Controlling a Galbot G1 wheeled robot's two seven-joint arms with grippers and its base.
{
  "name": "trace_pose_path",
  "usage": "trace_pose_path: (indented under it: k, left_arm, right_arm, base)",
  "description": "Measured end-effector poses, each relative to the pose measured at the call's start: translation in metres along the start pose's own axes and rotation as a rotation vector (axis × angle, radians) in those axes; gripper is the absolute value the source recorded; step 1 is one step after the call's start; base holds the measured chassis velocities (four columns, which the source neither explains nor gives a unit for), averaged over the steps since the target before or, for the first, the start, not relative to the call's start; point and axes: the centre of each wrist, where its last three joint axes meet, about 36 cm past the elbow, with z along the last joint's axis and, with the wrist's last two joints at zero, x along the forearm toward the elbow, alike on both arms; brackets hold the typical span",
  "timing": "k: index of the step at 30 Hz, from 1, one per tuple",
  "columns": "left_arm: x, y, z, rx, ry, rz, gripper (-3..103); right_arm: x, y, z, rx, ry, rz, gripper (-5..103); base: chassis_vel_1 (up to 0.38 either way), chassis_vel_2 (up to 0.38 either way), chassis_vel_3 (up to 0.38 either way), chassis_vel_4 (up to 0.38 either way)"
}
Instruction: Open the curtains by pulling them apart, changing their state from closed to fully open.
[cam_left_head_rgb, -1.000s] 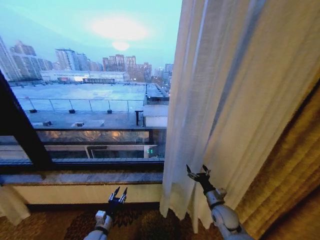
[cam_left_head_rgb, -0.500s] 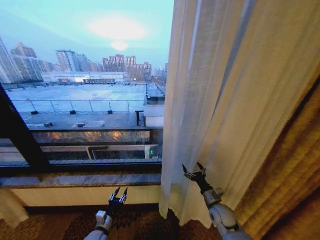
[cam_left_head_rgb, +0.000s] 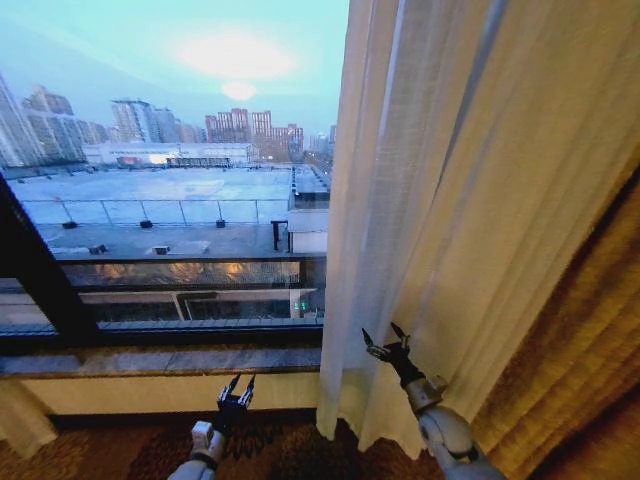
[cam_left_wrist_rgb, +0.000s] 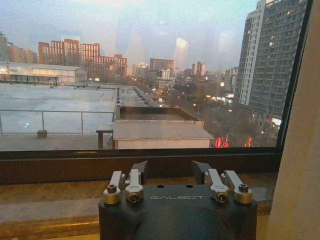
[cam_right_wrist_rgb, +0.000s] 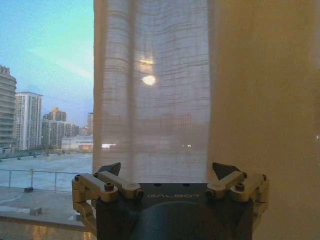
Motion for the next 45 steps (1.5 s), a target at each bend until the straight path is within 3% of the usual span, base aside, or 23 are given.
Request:
trace_pose_path:
  k: [27, 45]
  left_arm:
    - [0.0, 0.0, 0.0, 0.0, 0.0, 0.0, 50]
    - [0.0, 0.0, 0.0, 0.0, 0.0, 0.0, 50]
  right_arm:
    - [-0.001, 0.005, 0.006, 0.033, -0.002, -0.04, 100]
    - [-0.074, 0.013, 0.035, 0.053, 0.046, 0.097, 100]
  base:
    - [0.038, 0.031, -0.043, -0.031]
    - [0.012, 0.01, -0.01, -0.01]
